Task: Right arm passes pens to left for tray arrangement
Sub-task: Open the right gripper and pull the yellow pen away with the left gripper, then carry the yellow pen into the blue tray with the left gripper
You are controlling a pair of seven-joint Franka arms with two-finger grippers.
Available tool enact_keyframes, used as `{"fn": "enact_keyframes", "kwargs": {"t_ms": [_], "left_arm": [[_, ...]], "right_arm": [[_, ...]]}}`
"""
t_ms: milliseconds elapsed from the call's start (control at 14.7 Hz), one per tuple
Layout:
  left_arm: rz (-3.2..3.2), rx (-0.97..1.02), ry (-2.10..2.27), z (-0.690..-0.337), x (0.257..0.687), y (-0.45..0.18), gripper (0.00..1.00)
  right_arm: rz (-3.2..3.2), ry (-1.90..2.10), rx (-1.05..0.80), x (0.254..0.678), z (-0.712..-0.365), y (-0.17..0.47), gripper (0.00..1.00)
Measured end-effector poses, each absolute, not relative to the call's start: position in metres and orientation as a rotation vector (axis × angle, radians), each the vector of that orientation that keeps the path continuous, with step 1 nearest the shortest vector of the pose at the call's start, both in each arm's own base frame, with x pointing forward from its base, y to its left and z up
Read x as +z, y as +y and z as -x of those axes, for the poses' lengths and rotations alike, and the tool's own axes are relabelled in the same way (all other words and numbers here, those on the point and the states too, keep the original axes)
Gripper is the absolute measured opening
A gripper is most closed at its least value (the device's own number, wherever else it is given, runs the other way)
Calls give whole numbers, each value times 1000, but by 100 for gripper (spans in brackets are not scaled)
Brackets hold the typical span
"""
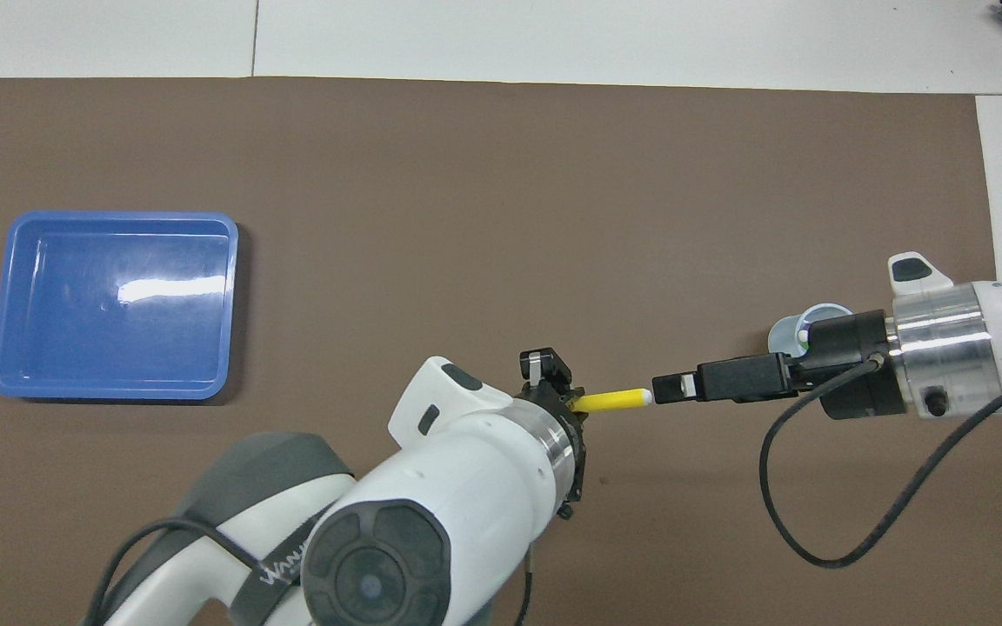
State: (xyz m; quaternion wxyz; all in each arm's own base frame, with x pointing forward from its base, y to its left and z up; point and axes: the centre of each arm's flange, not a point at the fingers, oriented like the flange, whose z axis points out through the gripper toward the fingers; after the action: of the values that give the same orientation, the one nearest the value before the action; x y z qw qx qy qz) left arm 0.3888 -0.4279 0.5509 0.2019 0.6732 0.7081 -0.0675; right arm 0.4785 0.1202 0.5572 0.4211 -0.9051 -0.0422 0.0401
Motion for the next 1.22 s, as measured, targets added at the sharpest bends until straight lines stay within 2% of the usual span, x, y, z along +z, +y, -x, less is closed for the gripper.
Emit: {"fn": "enact_keyframes", "kwargs": {"t_ms": [339, 543, 950, 1222], "left_arm": [[-2189, -32, 1811, -465, 526, -307, 18], [-2379, -31, 1663, -501, 520, -220, 18], [-2740, -65, 1164, -521, 511, -91, 18], [-2880, -66, 858, -532, 486, -18, 18]], "right_arm": [[2499, -224, 30, 549, -483, 101, 100], [2650, -275, -15, 545, -488, 88, 100], [2904, -431, -59, 537, -494, 80, 100], [2999, -483, -73, 525, -499, 71, 100]]}}
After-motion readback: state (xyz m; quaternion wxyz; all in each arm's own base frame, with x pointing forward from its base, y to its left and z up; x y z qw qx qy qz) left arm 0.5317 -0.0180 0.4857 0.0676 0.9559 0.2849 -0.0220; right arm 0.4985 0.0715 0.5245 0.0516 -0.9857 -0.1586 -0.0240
